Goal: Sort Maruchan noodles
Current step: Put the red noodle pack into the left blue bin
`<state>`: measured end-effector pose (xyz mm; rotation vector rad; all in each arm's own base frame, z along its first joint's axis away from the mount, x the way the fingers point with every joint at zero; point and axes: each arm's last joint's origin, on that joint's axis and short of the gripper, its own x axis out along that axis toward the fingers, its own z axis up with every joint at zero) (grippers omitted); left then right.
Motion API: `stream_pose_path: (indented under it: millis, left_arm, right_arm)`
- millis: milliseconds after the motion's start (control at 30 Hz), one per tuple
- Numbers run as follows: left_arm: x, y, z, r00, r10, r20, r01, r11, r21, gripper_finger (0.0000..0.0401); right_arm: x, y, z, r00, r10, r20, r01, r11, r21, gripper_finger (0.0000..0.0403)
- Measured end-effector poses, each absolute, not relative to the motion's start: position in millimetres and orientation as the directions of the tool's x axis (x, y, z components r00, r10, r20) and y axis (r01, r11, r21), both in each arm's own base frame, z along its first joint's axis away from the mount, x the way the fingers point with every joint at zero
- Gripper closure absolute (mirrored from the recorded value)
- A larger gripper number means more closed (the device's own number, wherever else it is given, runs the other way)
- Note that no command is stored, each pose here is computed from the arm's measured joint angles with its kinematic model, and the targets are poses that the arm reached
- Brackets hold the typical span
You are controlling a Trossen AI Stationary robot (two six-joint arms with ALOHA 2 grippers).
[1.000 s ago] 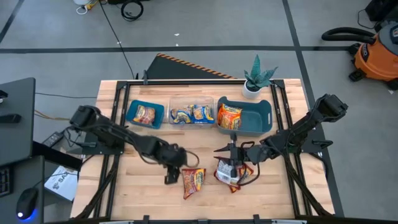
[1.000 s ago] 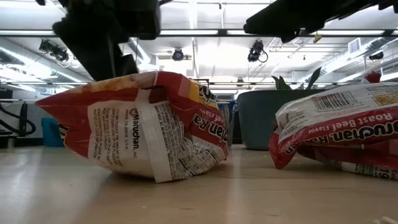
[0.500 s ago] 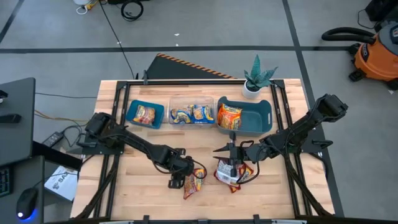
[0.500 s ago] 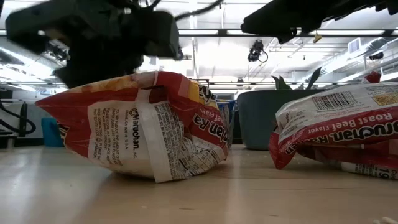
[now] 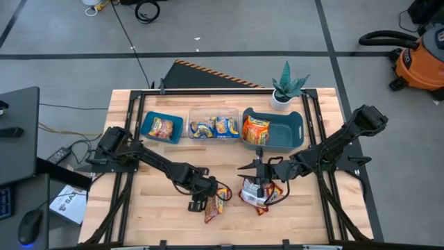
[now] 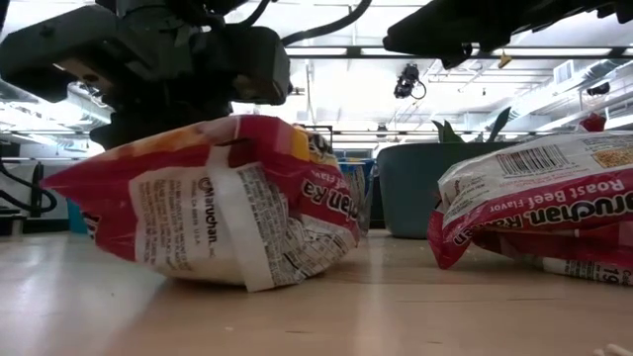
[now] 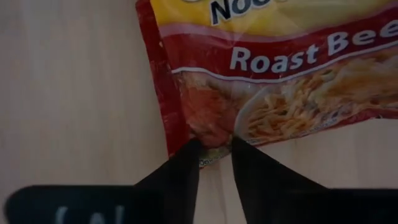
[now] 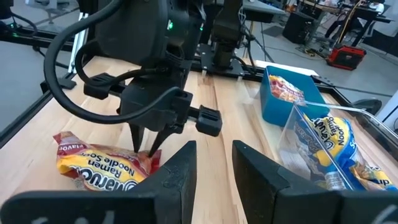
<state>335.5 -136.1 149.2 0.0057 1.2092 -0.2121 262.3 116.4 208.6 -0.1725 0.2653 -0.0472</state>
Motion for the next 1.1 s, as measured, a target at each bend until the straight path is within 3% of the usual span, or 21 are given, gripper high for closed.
stream_pose_path:
  millis: [333, 733, 1100]
  left_arm:
    - [338, -138, 157, 0.326, -0.193, -0.926, 0.176, 0.974, -0.141, 0.0393]
    - [317, -113, 230, 0.140, -0.042, -0.989, 0.130, 0.991, -0.023, 0.0395]
    - [238, -52, 297, 0.148, 0.281, -0.948, -0.174, 0.951, 0.255, 0.0395]
  right_arm:
    - [262, 116, 209, 0.964, -0.069, -0.256, 0.024, 0.984, -0.175, 0.0294]
    - [262, 117, 208, 0.963, -0.055, -0.262, 0.010, 0.985, -0.172, 0.0294]
    - [262, 117, 207, 0.961, -0.054, -0.270, 0.008, 0.986, -0.166, 0.0294]
